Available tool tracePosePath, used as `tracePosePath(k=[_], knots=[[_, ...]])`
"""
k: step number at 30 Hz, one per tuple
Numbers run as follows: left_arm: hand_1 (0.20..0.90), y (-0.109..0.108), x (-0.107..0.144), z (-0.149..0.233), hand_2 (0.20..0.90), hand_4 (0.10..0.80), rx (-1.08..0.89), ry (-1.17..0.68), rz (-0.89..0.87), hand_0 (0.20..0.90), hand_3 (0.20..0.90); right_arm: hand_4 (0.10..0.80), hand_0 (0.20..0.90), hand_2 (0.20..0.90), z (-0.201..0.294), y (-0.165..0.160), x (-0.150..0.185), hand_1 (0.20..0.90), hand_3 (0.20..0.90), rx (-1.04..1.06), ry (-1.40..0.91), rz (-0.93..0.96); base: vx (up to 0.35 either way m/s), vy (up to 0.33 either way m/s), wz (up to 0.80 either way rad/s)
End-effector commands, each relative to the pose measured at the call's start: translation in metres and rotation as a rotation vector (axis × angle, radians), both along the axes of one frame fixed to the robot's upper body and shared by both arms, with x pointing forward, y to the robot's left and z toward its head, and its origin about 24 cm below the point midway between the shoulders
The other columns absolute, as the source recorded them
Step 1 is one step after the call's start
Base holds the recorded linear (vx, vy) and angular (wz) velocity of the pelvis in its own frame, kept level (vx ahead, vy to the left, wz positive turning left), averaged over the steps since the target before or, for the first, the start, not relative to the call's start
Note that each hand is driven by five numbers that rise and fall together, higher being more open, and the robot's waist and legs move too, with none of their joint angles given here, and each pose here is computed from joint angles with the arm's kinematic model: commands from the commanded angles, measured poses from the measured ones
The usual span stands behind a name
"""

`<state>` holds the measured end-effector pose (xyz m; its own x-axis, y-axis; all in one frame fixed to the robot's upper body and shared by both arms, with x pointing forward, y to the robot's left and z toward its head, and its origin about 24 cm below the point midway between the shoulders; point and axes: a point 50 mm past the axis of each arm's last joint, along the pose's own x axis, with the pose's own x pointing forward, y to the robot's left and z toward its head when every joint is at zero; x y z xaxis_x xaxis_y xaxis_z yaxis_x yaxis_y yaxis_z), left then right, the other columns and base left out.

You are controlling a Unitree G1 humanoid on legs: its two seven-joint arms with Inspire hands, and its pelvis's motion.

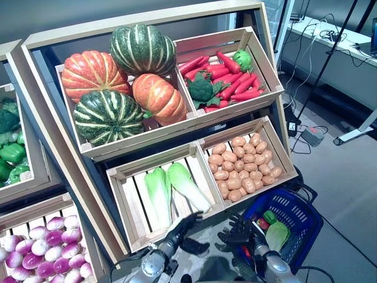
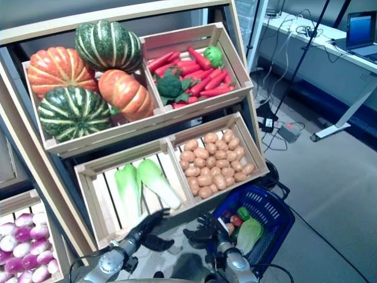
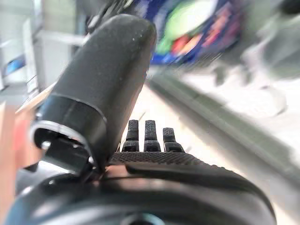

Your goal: Put vegetables into the basket

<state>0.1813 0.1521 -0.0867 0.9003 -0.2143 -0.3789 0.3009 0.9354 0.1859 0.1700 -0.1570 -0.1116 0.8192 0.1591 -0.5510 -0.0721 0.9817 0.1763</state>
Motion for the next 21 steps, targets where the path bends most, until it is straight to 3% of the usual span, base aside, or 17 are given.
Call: tracePosePath(k=[1, 8, 13, 21], knots=[[0.9, 0.028, 0.053, 0.061, 0.9, 0.8, -0.055, -0.407, 0.299, 0.9, 0.9, 0.8, 0.9, 0.9, 0.035, 0.008, 0.04, 0.9, 0.9, 0.094, -0.234, -0.138, 0.011, 0.005, 0.03], [0.9, 0.051, 0.055, 0.076, 0.9, 0.8, 0.005, -0.539, 0.6, 0.9, 0.9, 0.8, 0.9, 0.9, 0.029, 0.008, 0.029, 0.9, 0.9, 0.101, -0.207, -0.234, 0.029, 0.007, 0.02], [0.9, 0.063, 0.058, 0.075, 0.9, 0.8, 0.065, -0.515, 0.684, 0.9, 0.9, 0.8, 0.9, 0.9, 0.021, -0.001, 0.021, 0.9, 0.9, 0.033, -0.133, -0.32, 0.069, 0.034, 0.02], [0.9, 0.075, 0.076, 0.079, 0.9, 0.8, 0.159, -0.478, 0.775, 0.9, 0.9, 0.8, 0.9, 0.9, 0.032, -0.018, 0.035, 0.9, 0.9, -0.04, -0.163, -0.258, -0.002, 0.058, -0.06]])
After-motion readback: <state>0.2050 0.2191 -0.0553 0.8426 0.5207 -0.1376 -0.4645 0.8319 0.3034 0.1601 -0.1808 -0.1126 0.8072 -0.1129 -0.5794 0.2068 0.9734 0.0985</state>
